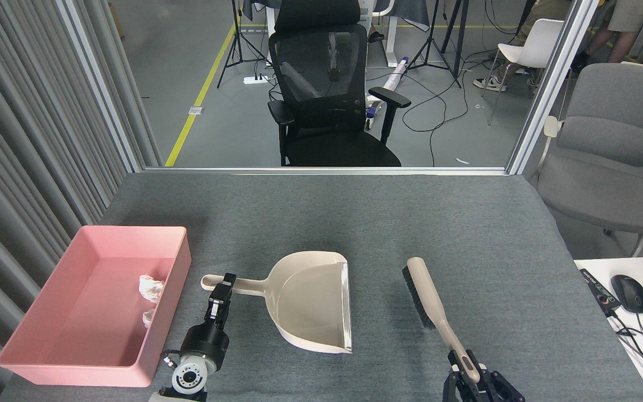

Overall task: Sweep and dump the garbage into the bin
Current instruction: 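Bring the dustpan back and set it on the table with left gripper, then release the dustpan and brush, opening both grippers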

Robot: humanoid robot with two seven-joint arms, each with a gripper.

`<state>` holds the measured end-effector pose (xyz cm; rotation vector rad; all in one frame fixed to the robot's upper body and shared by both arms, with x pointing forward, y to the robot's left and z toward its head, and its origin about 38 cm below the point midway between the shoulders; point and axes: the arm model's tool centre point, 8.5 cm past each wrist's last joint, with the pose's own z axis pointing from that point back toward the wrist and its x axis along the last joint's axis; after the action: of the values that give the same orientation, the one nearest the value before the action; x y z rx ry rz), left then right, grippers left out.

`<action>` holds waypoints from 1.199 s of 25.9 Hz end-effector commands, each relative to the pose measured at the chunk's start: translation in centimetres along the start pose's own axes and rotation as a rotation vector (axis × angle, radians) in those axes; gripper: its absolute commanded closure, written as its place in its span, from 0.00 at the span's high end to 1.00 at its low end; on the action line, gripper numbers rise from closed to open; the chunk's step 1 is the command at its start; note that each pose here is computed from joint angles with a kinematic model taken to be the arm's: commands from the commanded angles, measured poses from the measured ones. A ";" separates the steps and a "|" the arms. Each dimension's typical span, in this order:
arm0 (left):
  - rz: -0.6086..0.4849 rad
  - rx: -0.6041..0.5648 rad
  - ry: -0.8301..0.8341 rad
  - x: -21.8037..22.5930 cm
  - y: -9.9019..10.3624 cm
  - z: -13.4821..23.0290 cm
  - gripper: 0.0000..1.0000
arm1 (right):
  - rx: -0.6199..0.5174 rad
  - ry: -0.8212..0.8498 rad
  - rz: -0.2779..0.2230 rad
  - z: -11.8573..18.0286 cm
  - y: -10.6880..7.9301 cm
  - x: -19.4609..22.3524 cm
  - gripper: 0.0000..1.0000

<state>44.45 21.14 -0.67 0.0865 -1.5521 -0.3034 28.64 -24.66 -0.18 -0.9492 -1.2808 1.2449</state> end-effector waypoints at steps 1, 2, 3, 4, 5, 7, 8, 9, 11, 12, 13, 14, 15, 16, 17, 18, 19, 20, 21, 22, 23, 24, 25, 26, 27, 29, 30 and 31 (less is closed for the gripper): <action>-0.001 -0.002 -0.002 0.1 -0.1 -0.1 0.24 | 0.011 0.005 0.003 0.1 0.5 -0.1 0.26; 0.000 -0.002 0.001 0.0 -0.1 -0.1 0.28 | 0.014 0.006 0.003 0.2 0.6 -0.1 0.26; -0.006 -0.003 0.005 0.0 0.0 -0.1 0.30 | 0.018 0.009 0.004 0.1 0.7 -0.2 0.26; -0.018 -0.008 0.007 -0.1 0.0 -0.1 0.30 | 0.024 0.014 0.007 0.2 0.9 -0.5 0.26; -0.031 -0.013 0.011 -0.1 0.0 0.0 0.31 | 0.030 0.022 0.008 0.1 1.1 -0.6 0.26; -0.042 -0.018 0.014 -0.2 -0.1 0.0 0.39 | 0.028 0.025 0.011 0.0 1.0 -0.7 0.26; -0.042 -0.016 0.014 -0.2 0.0 0.1 0.50 | 0.028 0.027 0.011 0.0 1.0 -0.8 0.26; -0.046 -0.019 0.015 -0.2 -0.1 0.1 0.59 | 0.027 0.028 0.012 -0.1 1.0 -0.8 0.27; -0.063 -0.029 0.028 -0.5 -0.2 0.2 0.67 | 0.027 0.031 0.012 -0.1 1.0 -0.8 0.29; -0.082 -0.037 0.032 -0.6 -0.2 0.3 0.72 | 0.029 0.031 0.014 -0.1 1.0 -0.8 0.29; -0.106 -0.050 0.040 -0.8 -0.4 0.4 0.78 | 0.030 0.032 0.015 0.0 1.1 -0.9 0.29; -0.128 -0.060 0.043 -0.8 -0.5 0.4 0.87 | 0.035 0.031 0.015 0.0 1.2 -0.9 0.29; -0.139 -0.066 0.046 -0.9 -0.5 0.4 0.92 | 0.037 0.032 0.015 0.0 1.2 -0.9 0.29; -0.141 -0.067 0.046 -0.9 -0.5 0.4 0.94 | 0.036 0.033 0.017 0.0 1.2 -1.0 0.29; -0.143 -0.067 0.048 -0.9 -0.5 0.4 0.95 | 0.038 0.034 0.017 0.0 1.2 -1.0 0.30; -0.143 -0.066 0.056 -1.0 -0.5 0.5 0.97 | 0.036 0.033 0.017 0.0 1.2 -1.0 0.31; -0.144 -0.066 0.061 -1.0 -0.5 0.6 0.97 | 0.038 0.034 0.017 0.0 1.2 -1.0 0.37; -0.146 -0.070 0.073 -1.3 -0.5 0.8 0.97 | 0.038 0.034 0.017 0.0 1.2 -1.0 0.44; -0.146 -0.076 0.084 -1.6 -0.6 1.0 0.97 | 0.038 0.034 0.017 0.0 1.2 -1.0 0.49; -0.146 -0.079 0.087 -1.7 -0.7 1.1 0.97 | 0.038 0.034 0.015 0.0 1.3 -0.9 0.56; -0.145 -0.080 0.090 -1.8 -0.7 1.2 0.98 | 0.038 0.034 0.015 0.0 1.3 -0.9 0.68; -0.150 -0.082 0.088 -1.8 -0.6 1.3 0.98 | 0.039 0.034 0.013 0.1 1.3 -0.9 0.78; -0.151 -0.080 0.090 -1.9 -0.6 1.6 0.98 | 0.039 0.034 0.012 0.1 1.3 -0.9 0.89; -0.155 -0.077 0.089 -2.0 -0.4 1.8 0.98 | 0.038 0.036 0.012 0.1 1.3 -1.0 0.96; -0.161 -0.072 0.086 -2.0 -0.2 2.1 0.98 | 0.038 0.034 0.012 0.1 1.3 -0.9 0.97; -0.174 -0.063 0.080 -1.9 0.4 2.5 0.98 | 0.031 0.030 0.010 0.0 1.1 -0.8 0.98; -0.176 -0.059 0.084 -2.1 0.4 2.9 0.98 | 0.028 0.028 0.010 0.0 0.9 -0.8 0.98; -0.179 -0.055 0.088 -2.2 0.5 3.2 0.98 | 0.027 0.025 0.011 0.1 0.9 -0.8 0.98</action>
<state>42.11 22.06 -2.53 0.1766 -1.4513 -0.4766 28.55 -25.38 -1.41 -0.9506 -1.2282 1.2504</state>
